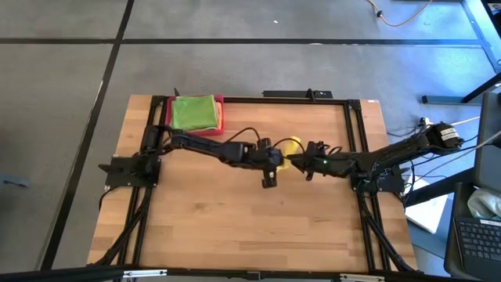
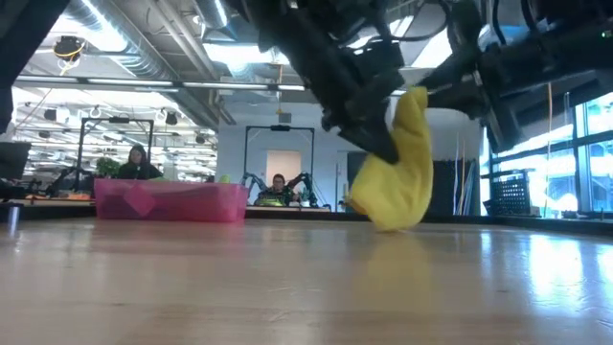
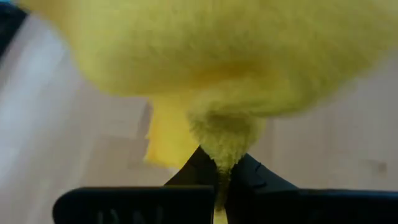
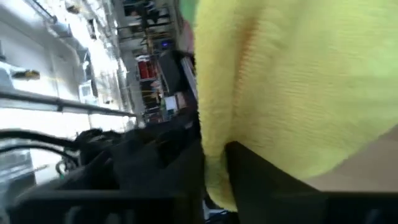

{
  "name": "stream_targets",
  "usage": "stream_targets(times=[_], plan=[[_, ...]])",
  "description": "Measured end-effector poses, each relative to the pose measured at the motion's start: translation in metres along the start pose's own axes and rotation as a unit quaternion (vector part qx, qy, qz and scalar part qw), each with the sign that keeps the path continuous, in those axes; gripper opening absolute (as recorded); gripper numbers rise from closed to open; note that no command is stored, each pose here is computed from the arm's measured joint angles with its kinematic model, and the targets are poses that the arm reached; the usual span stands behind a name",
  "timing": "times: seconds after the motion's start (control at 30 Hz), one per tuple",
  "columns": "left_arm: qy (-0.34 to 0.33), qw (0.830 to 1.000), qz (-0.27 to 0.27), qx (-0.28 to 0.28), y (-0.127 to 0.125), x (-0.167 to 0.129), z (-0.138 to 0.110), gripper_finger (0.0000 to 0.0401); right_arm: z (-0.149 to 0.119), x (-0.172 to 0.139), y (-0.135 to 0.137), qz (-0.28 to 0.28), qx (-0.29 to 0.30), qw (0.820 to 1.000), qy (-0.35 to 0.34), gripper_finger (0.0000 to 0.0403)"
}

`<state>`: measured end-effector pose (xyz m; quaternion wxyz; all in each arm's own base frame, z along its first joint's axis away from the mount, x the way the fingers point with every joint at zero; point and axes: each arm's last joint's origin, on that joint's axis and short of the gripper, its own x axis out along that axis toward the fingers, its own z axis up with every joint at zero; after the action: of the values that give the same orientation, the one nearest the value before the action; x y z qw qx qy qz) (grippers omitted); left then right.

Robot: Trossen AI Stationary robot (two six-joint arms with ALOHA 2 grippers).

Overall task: Fold microfiber towels
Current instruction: Stack the folded yellow microfiber towel on top of the folded green microfiber towel in the pink bin

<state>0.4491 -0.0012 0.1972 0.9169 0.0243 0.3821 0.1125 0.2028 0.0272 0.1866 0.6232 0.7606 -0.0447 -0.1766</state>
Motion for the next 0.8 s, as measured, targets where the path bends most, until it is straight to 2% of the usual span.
stream_targets(times=[0.13, 0.23, 0.33, 0.4, 0.5, 0.6, 0.7, 0.8], plan=[[0.066, 0.996, 0.027, 0.051, 0.012, -0.008, 0.004, 0.0001, 0.0, -0.005, 0.01, 0.029, -0.016, 0.999, 0.014, 0.0112], [0.132, 0.986, 0.048, 0.091, 0.023, -0.016, 0.003, 0.0001, 0.001, -0.01, 0.016, 0.046, -0.03, 0.998, 0.018, 0.0144], [0.192, 0.972, 0.057, 0.12, 0.039, -0.029, 0.001, 0.0, 0.003, -0.013, 0.022, 0.06, -0.05, 0.997, 0.015, 0.0165], [0.203, 0.97, 0.063, 0.119, 0.054, -0.044, 0.007, 0.0, 0.006, -0.014, 0.025, 0.067, -0.062, 0.996, 0.012, 0.0172], [0.216, 0.969, 0.067, 0.097, 0.082, -0.072, 0.014, 0.0, 0.011, -0.015, 0.029, 0.071, -0.071, 0.995, 0.026, 0.0174], [0.241, 0.967, 0.07, 0.048, 0.112, -0.107, 0.015, 0.0, 0.012, -0.015, 0.031, 0.075, -0.079, 0.993, 0.051, 0.0171], [0.281, 0.957, 0.077, -0.003, 0.138, -0.141, 0.01, 0.0, 0.013, -0.016, 0.034, 0.085, -0.085, 0.991, 0.058, 0.0169], [0.312, 0.947, 0.058, -0.053, 0.158, -0.168, 0.001, 0.0, 0.015, -0.017, 0.036, 0.09, -0.085, 0.991, 0.049, 0.0169]])
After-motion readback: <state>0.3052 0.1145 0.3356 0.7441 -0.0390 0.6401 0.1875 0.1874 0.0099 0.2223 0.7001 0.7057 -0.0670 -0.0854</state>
